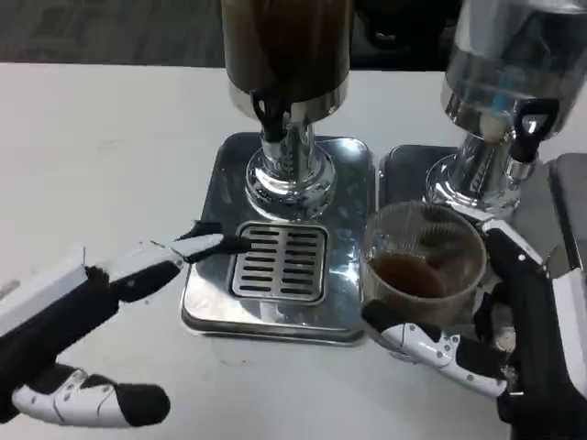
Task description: Grasp the cup under the faucet to collect the drink, then remove the cup.
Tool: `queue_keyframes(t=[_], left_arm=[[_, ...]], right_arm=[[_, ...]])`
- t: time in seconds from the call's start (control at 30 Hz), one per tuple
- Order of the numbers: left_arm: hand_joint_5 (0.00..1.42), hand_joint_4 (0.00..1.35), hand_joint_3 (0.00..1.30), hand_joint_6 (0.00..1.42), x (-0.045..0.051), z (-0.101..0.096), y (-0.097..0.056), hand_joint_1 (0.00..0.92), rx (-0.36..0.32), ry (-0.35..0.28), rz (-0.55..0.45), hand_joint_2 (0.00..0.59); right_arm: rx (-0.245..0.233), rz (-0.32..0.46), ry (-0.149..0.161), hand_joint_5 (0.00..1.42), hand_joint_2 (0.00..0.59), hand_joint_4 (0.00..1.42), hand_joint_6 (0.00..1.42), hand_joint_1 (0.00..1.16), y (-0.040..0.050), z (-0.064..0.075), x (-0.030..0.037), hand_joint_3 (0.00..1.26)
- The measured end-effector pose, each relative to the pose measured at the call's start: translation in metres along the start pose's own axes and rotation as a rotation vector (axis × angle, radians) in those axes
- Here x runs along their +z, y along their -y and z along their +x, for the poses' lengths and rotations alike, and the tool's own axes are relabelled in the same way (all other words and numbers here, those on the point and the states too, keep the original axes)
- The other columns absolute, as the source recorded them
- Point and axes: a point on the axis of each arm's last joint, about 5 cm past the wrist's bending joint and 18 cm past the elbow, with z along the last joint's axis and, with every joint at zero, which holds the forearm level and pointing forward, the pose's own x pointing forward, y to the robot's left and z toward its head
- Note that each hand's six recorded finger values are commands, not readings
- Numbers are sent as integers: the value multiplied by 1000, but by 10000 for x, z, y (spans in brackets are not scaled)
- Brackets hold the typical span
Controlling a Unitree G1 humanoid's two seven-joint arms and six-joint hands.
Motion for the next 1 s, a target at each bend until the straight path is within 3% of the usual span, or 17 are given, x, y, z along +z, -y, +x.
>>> queue_keyframes(t=[0.2,0.4,0.53,0.73,1.0], left_arm=[[0,0,115,44,120,-73,-18,0,2,69,101,55],[0,0,115,42,207,-160,-22,0,34,109,135,54],[0,0,115,41,232,-190,-28,0,22,110,141,53],[0,0,115,41,274,-234,-16,0,52,145,156,53],[6,0,143,40,301,-286,28,0,52,138,144,51]], right_arm=[[-2,-10,-10,1184,156,1077,1379,1162,104,-65,34,1006],[0,-9,-20,1184,156,1078,1379,1162,165,-131,74,1006],[-3,-4,-13,1184,156,1078,1379,1162,182,-145,103,1006],[8,-11,-36,1184,156,1078,1379,1162,212,-194,99,1006],[8,-8,-19,1184,156,1079,1379,1162,247,-187,137,1014]])
